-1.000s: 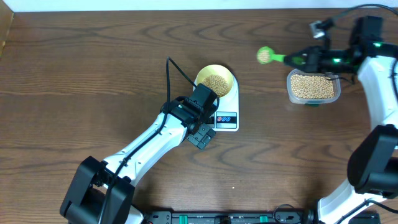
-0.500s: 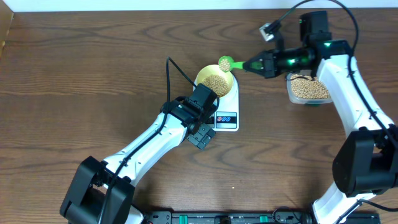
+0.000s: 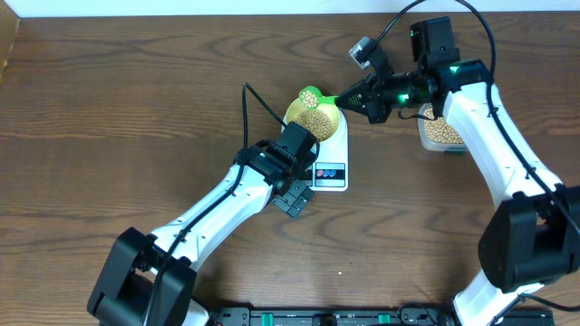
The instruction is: Scoop item into bowl and weigh 50g on scale
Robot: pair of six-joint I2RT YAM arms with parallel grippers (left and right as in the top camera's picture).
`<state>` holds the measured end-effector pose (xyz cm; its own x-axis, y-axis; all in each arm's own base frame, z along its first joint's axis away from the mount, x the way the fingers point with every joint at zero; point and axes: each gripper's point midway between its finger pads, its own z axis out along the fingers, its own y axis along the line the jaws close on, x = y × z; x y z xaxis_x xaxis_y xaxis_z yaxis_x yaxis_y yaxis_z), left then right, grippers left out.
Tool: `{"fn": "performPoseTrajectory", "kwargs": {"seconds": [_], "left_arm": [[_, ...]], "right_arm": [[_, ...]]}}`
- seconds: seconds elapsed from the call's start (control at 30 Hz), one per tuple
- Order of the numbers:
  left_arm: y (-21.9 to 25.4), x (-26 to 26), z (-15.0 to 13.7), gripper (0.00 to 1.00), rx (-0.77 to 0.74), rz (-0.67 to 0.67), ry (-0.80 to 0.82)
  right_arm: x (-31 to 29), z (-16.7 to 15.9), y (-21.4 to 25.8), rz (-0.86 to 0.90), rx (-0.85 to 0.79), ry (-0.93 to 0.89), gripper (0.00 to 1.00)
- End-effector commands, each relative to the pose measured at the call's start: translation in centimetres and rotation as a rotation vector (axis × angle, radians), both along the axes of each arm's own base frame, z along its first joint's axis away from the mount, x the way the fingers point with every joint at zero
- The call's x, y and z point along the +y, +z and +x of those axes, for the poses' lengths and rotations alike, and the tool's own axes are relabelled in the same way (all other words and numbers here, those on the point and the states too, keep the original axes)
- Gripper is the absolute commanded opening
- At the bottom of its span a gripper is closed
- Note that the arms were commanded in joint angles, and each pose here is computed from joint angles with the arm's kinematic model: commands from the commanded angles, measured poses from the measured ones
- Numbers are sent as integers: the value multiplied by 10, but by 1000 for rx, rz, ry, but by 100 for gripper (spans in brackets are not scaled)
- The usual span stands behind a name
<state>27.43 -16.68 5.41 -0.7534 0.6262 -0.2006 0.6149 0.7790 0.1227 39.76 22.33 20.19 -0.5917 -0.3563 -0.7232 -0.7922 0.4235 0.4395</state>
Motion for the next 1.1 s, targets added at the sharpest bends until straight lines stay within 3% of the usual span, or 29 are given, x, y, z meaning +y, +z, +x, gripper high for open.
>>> {"fn": "performPoseTrajectory", "kwargs": {"seconds": [0.0, 0.63, 1.07], "left_arm": [[2, 4, 1, 98, -10, 9, 3], [2, 4, 1, 98, -10, 9, 3], [2, 4, 1, 98, -10, 9, 2]], "right_arm": [[-1, -2, 32, -50, -198, 43, 1], [1, 2, 28, -306, -475, 123, 1], [5, 0, 29, -319, -531, 173, 1]]}}
